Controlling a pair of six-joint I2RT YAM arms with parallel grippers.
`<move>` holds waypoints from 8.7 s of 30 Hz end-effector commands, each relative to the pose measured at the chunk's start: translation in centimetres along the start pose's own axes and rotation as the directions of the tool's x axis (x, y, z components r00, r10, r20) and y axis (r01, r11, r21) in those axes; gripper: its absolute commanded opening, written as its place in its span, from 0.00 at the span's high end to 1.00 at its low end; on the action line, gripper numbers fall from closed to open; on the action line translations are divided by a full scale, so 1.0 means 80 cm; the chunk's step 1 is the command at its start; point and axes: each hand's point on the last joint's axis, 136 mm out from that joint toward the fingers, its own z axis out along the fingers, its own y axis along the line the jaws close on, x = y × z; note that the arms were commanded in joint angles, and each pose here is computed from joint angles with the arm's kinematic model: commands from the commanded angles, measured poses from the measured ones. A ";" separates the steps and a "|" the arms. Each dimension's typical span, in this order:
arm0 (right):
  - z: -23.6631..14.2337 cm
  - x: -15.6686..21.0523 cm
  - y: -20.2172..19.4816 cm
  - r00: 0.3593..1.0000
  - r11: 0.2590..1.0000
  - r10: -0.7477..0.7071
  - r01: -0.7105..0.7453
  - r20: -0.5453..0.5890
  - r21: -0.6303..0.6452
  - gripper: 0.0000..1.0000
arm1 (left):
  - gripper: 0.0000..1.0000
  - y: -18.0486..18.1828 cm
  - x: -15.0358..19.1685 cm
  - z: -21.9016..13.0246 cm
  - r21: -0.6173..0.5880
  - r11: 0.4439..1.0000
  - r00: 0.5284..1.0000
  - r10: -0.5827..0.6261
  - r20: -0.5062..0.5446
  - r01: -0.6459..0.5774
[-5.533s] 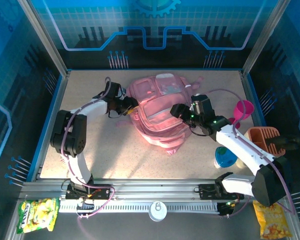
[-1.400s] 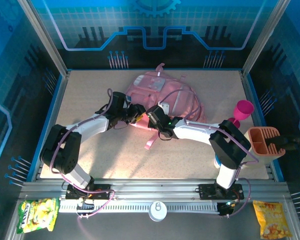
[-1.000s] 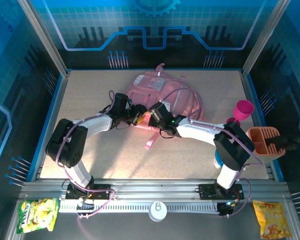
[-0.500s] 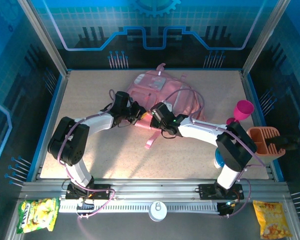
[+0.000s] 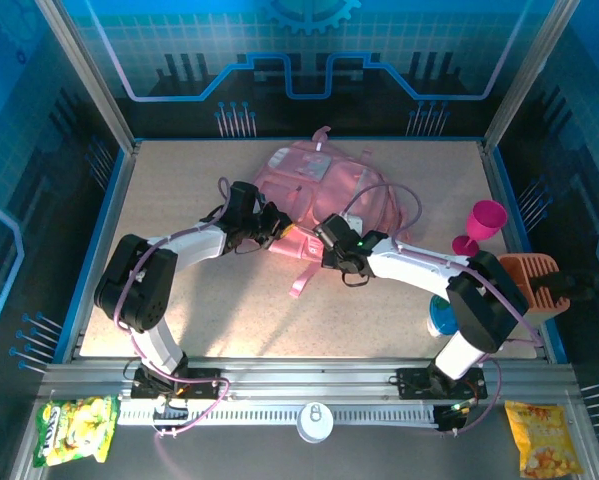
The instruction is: Pack the student bag
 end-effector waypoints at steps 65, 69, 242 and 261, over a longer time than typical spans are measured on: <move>-0.019 -0.033 -0.081 0.986 0.987 -0.106 0.089 0.128 0.131 0.97 | 1.00 0.004 -0.040 -0.038 -0.062 0.995 0.994 0.088 0.060 -0.085; -0.022 -0.049 -0.051 0.981 0.989 -0.147 0.150 0.124 -0.011 0.99 | 0.95 -0.003 -0.047 -0.041 -0.071 0.991 0.992 0.115 0.051 -0.112; 0.040 -0.230 -0.034 0.959 0.953 -0.270 0.278 0.084 -0.121 0.80 | 1.00 0.040 -0.017 -0.107 -0.040 0.984 0.983 0.170 -0.071 -0.173; -0.026 -0.156 0.076 0.985 0.807 -0.159 0.167 0.065 -0.567 0.29 | 1.00 0.026 -0.012 -0.110 0.076 0.972 0.975 0.221 0.028 -0.223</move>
